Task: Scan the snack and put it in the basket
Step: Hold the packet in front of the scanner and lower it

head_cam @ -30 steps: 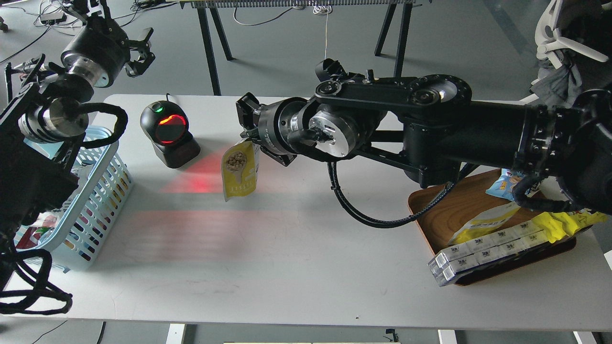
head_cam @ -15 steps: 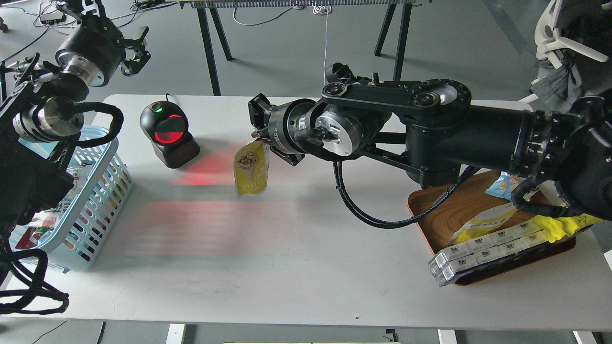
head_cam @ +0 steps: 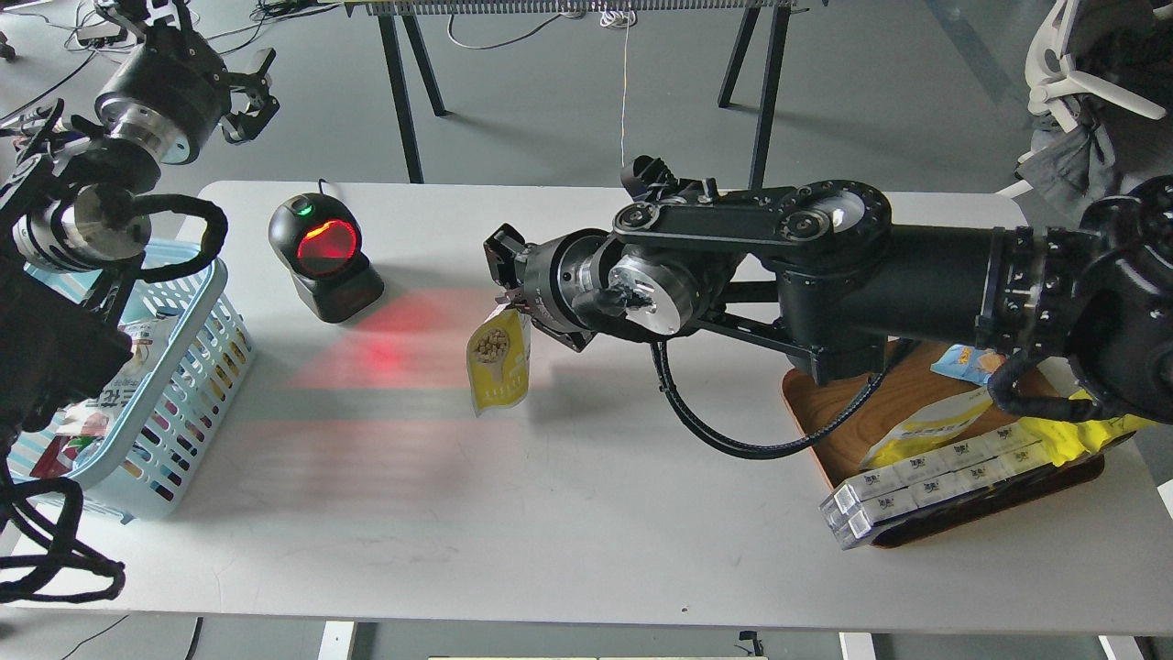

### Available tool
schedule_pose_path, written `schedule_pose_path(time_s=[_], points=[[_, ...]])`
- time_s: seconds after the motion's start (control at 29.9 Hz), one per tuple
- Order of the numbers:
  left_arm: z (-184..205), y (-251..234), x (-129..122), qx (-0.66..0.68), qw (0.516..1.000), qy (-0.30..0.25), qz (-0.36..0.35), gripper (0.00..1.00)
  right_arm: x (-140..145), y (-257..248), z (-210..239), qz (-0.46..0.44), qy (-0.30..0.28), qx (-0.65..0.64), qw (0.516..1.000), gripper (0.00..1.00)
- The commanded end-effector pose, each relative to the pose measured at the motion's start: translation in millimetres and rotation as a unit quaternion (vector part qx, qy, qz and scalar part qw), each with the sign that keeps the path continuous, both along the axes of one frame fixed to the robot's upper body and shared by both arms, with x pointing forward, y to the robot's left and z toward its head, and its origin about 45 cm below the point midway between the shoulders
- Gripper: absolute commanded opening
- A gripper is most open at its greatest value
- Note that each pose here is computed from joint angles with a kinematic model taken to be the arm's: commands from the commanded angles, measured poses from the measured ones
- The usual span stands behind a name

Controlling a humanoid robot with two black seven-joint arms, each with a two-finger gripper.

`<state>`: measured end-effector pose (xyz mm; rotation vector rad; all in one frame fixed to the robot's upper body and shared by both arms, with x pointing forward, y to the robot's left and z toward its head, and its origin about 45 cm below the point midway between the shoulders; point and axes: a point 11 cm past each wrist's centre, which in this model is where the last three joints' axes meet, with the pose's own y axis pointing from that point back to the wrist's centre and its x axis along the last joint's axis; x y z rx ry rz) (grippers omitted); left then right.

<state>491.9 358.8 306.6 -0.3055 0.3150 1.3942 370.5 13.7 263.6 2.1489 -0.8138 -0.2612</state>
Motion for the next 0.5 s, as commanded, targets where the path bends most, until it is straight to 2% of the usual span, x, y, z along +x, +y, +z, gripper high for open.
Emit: schedule_pose_path(time_s=[0.0, 0.2, 0.4, 0.47], points=[[0, 0, 0, 0.001, 1.000, 0.000, 0.000, 1.00, -7, 1, -4, 0.013, 0.001, -0.007, 1.000, 0.00], [0, 0, 0, 0.001, 1.000, 0.000, 0.000, 1.00, -20, -2, -16, 0.035, 0.008, -0.029, 0.999, 0.00], [0, 0, 0, 0.000, 1.000, 0.000, 0.001, 1.00, -15, -15, -19, 0.026, 0.006, -0.039, 0.999, 0.01], [0, 0, 0, 0.001, 1.000, 0.000, 0.001, 1.00, -14, -15, -18, 0.025, 0.005, -0.040, 0.999, 0.04]])
